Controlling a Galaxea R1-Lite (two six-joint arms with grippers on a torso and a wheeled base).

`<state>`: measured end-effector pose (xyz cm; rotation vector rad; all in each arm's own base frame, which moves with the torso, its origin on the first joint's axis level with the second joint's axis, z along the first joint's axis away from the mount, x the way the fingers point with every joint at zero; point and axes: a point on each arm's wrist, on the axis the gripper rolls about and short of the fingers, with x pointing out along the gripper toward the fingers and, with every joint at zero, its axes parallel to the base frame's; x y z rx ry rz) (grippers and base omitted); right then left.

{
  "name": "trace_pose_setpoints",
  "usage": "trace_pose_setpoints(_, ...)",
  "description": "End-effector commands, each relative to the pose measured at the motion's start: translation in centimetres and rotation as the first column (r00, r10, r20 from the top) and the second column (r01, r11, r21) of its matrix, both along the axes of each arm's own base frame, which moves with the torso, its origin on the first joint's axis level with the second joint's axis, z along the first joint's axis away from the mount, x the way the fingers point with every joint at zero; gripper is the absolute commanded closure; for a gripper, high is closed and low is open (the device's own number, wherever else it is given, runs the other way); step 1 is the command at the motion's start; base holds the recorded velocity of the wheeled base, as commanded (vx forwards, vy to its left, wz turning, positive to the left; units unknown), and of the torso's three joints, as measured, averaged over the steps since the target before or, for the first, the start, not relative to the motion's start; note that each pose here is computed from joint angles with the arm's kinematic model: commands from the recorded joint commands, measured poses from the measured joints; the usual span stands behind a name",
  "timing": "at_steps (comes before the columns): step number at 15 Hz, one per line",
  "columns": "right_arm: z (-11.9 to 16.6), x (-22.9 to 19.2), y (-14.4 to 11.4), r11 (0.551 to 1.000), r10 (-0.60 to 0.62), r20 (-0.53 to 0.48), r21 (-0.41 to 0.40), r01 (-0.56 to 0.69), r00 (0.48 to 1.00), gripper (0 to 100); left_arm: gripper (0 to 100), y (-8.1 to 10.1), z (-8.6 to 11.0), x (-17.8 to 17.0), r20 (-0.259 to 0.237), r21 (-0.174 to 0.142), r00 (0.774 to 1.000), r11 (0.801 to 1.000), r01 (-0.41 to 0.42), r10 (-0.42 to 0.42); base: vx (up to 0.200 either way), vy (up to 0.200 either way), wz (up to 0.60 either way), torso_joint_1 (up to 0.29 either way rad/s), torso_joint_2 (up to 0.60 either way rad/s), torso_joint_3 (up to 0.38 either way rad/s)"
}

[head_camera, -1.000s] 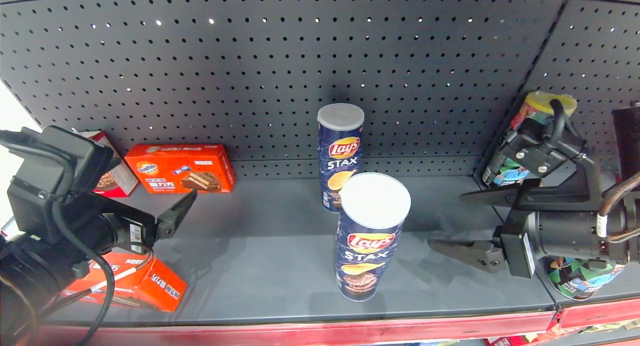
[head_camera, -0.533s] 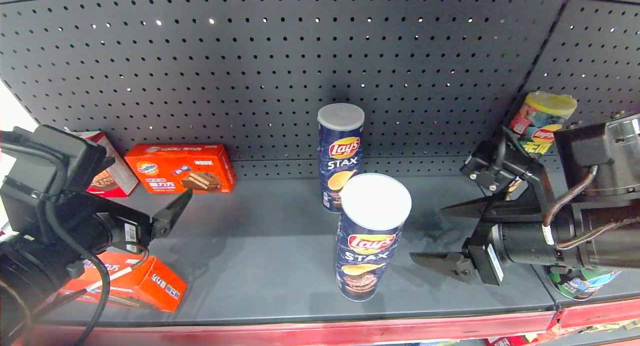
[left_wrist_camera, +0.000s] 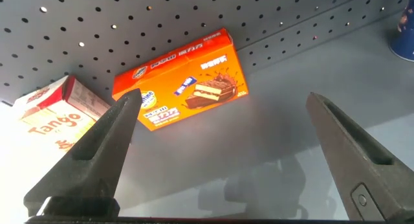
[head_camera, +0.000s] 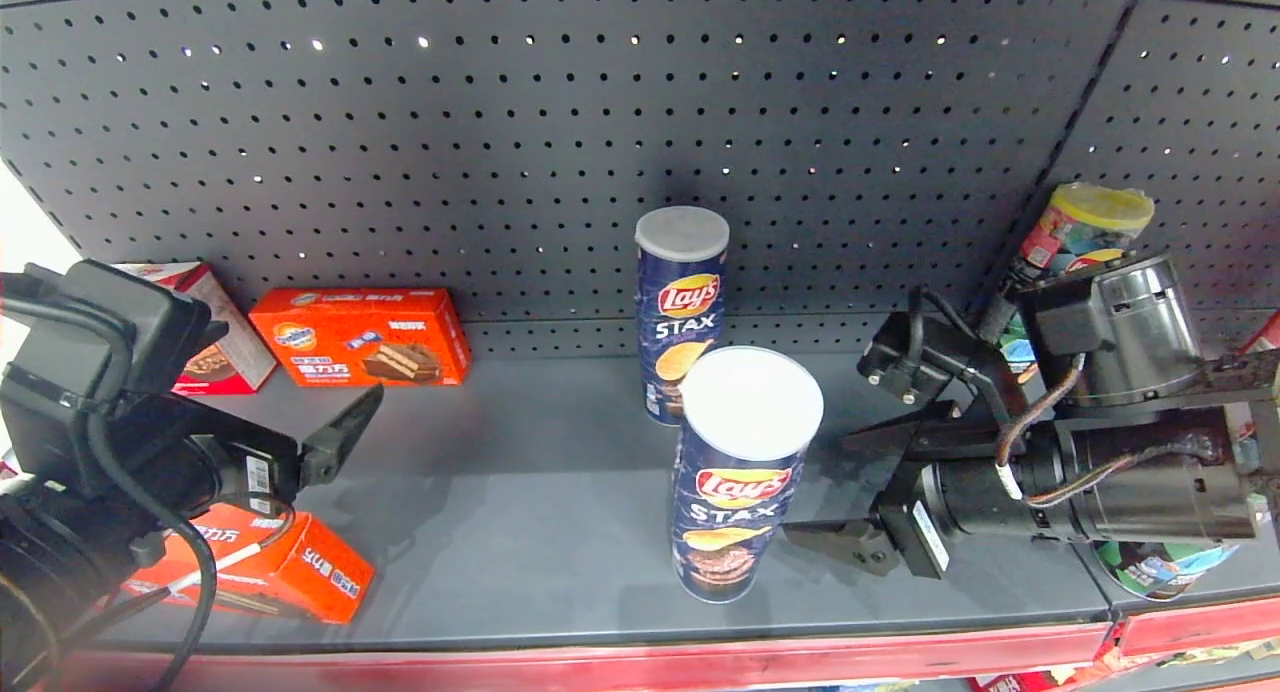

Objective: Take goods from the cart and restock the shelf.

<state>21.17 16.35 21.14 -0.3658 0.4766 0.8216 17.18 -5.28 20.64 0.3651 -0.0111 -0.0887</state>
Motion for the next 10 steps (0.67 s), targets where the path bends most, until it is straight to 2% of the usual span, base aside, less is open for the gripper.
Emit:
trace_pose_setpoints(1, -0.46, 0.44, 0.42, 1.0, 0.004, -0.01, -0.006, -0.004, 1.0, 0, 0, 0.0, -0.03, -0.02, -0.001, 0.0, 1.0, 1.0, 0.0, 0.0, 0.0, 0.0, 0.0, 0.0, 0.0, 0.0)
trace_pose_setpoints(5, -0.46, 0.75, 0.71, 1.0, 0.004, -0.008, -0.006, -0.004, 1.0, 0, 0, 0.01, -0.06, -0.04, 0.001, -0.001, 1.0, 1.0, 0.0, 0.0, 0.0, 0.0, 0.0, 0.0, 0.0, 0.0)
trace_pose_setpoints(10, -0.24, 0.6, -0.19, 1.0, -0.018, -0.003, 0.0, 0.018, 1.0, 0, 0, -0.03, -0.13, -0.03, -0.002, 0.0, 1.0, 1.0, 0.003, -0.003, 0.0, 0.0, 0.0, 0.0, 0.0, 0.0)
